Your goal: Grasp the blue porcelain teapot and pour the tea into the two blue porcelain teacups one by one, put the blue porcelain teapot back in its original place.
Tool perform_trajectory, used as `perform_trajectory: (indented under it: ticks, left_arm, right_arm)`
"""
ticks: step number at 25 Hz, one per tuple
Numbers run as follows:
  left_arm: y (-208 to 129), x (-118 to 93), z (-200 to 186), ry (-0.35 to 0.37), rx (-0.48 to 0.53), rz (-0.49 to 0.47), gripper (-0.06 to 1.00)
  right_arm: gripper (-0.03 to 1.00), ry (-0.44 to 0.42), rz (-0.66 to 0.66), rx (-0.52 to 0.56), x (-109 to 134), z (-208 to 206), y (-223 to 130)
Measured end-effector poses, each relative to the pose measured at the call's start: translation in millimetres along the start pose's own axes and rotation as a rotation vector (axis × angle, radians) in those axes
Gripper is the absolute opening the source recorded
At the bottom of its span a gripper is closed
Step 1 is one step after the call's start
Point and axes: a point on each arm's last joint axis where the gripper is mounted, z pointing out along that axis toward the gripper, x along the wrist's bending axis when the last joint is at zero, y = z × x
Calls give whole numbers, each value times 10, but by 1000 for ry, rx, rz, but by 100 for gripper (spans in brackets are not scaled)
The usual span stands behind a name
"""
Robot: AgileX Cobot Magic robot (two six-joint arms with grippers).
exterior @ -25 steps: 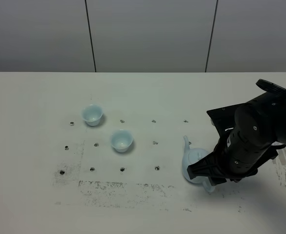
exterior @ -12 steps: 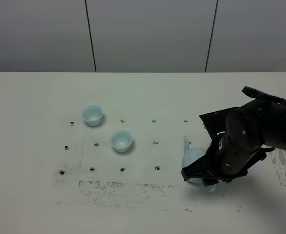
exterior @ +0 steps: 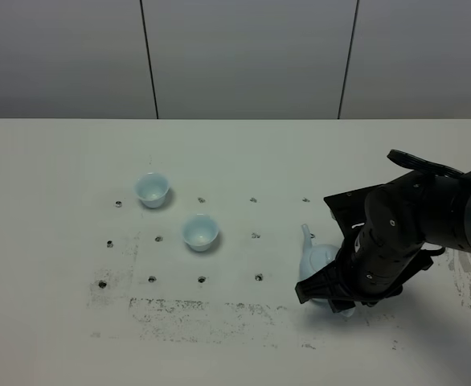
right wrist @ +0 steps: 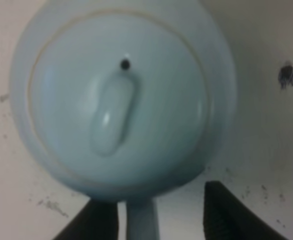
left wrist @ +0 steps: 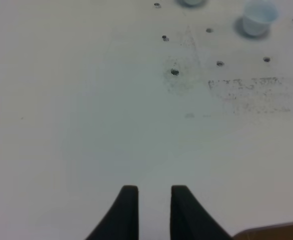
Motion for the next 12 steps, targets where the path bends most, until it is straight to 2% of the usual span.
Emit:
perform_trajectory:
  ticks: [6,11,12]
  left_arm:
    - [0,0,0,0,0,0,22]
    - [0,0,0,0,0,0,22]
    - [0,0,0,0,0,0,22]
  right_arm:
    - [31,-1,0,3,0,17,1]
    - [9,3,-47,1,5,53,10]
    - [7,6,-59,-6,9,53,16]
